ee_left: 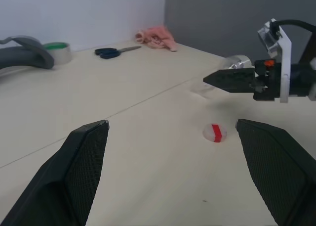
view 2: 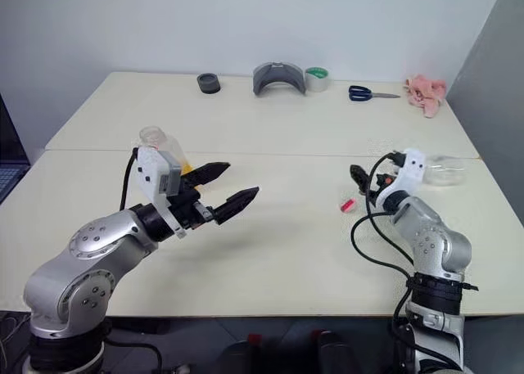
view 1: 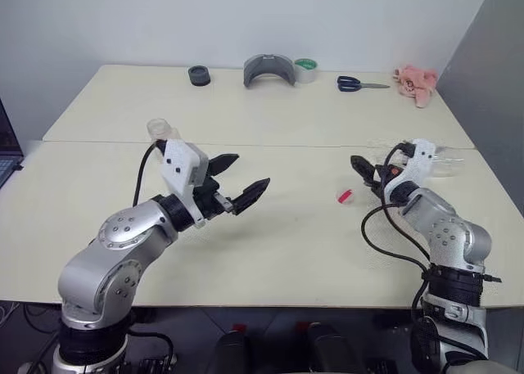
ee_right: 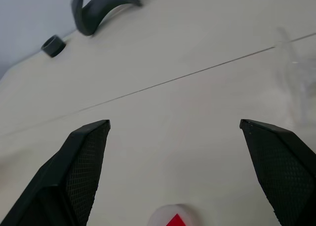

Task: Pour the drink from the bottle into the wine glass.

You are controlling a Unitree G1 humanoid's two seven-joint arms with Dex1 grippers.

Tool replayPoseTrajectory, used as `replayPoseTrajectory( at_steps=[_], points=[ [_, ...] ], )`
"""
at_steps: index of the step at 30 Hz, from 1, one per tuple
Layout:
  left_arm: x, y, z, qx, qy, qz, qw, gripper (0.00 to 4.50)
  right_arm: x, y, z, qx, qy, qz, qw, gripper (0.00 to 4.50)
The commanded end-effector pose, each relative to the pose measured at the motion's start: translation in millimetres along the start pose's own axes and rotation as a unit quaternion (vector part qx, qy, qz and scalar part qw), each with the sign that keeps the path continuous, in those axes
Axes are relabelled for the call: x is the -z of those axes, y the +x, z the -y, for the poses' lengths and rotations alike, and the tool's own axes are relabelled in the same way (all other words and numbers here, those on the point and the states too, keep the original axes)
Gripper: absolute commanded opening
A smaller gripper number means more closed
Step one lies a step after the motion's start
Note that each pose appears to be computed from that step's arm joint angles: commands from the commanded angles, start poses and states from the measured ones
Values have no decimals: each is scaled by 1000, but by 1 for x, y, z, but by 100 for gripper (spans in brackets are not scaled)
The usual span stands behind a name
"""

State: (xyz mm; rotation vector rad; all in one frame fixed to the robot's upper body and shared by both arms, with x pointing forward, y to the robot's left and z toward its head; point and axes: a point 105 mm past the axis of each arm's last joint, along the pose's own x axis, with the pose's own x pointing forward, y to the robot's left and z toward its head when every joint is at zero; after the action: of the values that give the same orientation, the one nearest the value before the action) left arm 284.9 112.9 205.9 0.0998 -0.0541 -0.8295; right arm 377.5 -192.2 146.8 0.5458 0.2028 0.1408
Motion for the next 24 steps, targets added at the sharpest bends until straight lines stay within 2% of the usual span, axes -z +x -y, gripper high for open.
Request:
replayPoseTrajectory(
  at_steps=[1,6,11,24],
  points=[
    [-11,5,3,18,23,19,999,447,-8,-2,14,38,86,7,996,450],
    [-14,9,2,27,28,23,999,447,-14,2,33,83,187,19,979,450],
    [-14,11,-1,23,32,24,999,447,-30,9,43,96,266,58,957,450],
    [-15,11,-2,8,32,29,999,447,-39,30,62,124,267,84,952,450]
  ],
)
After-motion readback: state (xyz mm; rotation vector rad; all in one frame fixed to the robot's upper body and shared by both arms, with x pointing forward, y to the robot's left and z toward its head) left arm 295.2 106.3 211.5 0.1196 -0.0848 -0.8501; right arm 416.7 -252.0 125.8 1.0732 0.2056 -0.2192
